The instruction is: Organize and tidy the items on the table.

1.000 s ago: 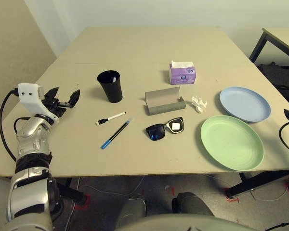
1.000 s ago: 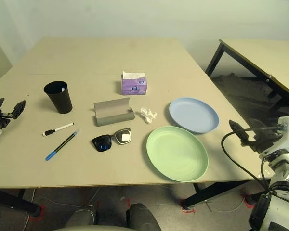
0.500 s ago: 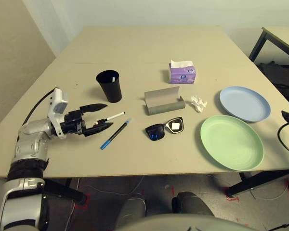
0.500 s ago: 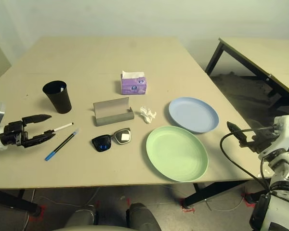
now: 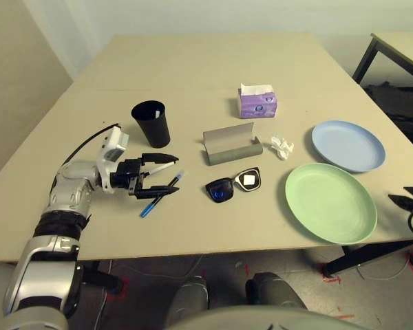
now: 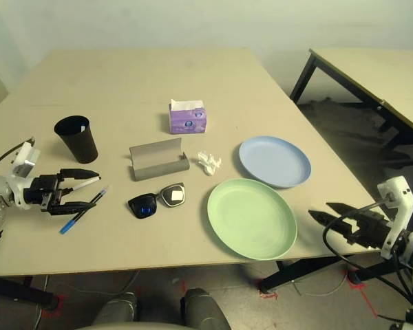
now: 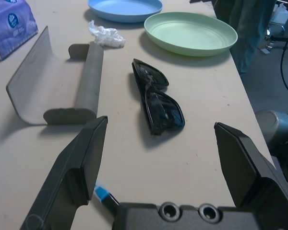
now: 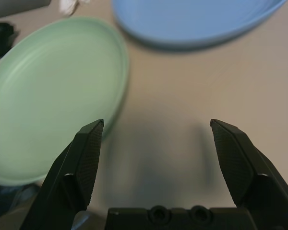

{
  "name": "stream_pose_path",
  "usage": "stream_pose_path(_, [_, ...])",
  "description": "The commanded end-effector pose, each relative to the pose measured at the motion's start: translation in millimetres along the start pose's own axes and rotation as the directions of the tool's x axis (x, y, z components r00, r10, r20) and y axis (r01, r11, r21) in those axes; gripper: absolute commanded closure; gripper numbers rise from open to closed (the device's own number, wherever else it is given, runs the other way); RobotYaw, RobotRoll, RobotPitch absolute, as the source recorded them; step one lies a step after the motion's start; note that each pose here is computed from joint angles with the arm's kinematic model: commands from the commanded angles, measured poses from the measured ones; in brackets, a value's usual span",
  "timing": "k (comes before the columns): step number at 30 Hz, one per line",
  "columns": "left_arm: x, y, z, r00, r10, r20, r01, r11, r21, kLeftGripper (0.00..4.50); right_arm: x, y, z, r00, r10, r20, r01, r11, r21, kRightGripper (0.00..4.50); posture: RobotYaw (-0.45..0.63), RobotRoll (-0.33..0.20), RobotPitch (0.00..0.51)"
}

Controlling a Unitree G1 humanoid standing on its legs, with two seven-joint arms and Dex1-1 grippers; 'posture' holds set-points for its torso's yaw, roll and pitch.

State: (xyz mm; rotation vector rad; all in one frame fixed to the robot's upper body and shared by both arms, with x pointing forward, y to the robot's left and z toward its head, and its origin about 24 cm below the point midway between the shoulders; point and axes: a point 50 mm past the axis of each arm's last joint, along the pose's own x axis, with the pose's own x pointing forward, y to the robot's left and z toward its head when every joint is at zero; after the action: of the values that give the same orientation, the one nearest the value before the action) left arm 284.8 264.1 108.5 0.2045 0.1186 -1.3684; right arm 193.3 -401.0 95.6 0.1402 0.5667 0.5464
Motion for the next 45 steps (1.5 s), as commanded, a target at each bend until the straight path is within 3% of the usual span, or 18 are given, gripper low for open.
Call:
stream_pose_path(1, [-1.3,1.0,0.5,1.0,-0.006,-0.01,0.006,1.0,0.014,0.0,6.9,10.9,4.5,0.997,0.059,-0.054,-0.058,0.998,0.009,0.04,-0.16,0.0,0.045])
stream_pose_path(5, [-3.4,0.8,-1.3,1.0,0.002,-0.013,-0.002,1.0,0.016,0.0,21.0,25.7,1.6,0.983,0.122,-0.14,-0.119,0.992,0.033,0.04,-0.16,0.0,0.047])
stream_pose_path(12, [-3.9,-2.0,-2.8,1.0,0.008,0.0,-0.008,0.999,0.033,0.0,36.7,25.8,-3.4,0.972,-0.008,-0.234,0.014,1.0,0.027,0.04,-0.14,0.0,0.044])
stream_pose_path(18, [-8.1,-3.3,-4.3,1.0,0.024,-0.005,-0.024,0.999,0.041,0.0,45.2,31.8,-5.5,0.969,0.02,-0.245,-0.004,0.998,0.066,0.04,-0.13,0.0,0.036])
stream_pose_path(21, [-8.6,-3.4,-4.5,1.0,0.029,-0.001,-0.029,0.999,0.045,0.0,46.8,31.9,-6.9,0.969,0.028,-0.244,-0.007,0.996,0.089,0.67,-0.13,0.0,0.031])
stream_pose_path(31, [-7.0,-0.7,-4.6,0.999,0.035,0.002,-0.036,0.998,0.045,0.0,44.0,35.2,7.1,0.983,0.077,-0.168,-0.052,0.987,0.15,4.28,-0.14,0.0,0.027])
stream_pose_path(32, [-6.8,-0.4,-4.8,0.999,0.036,0.002,-0.036,0.998,0.045,0.0,43.3,35.5,10.5,0.985,0.077,-0.154,-0.053,0.986,0.157,4.44,-0.14,0.0,0.029])
stream_pose_path(45, [-3.3,0.5,-7.3,1.0,0.026,-0.003,-0.026,0.999,0.038,0.0,10.9,27.3,32.2,0.991,0.006,-0.135,0.028,0.968,0.251,4.44,-0.15,0.0,0.034])
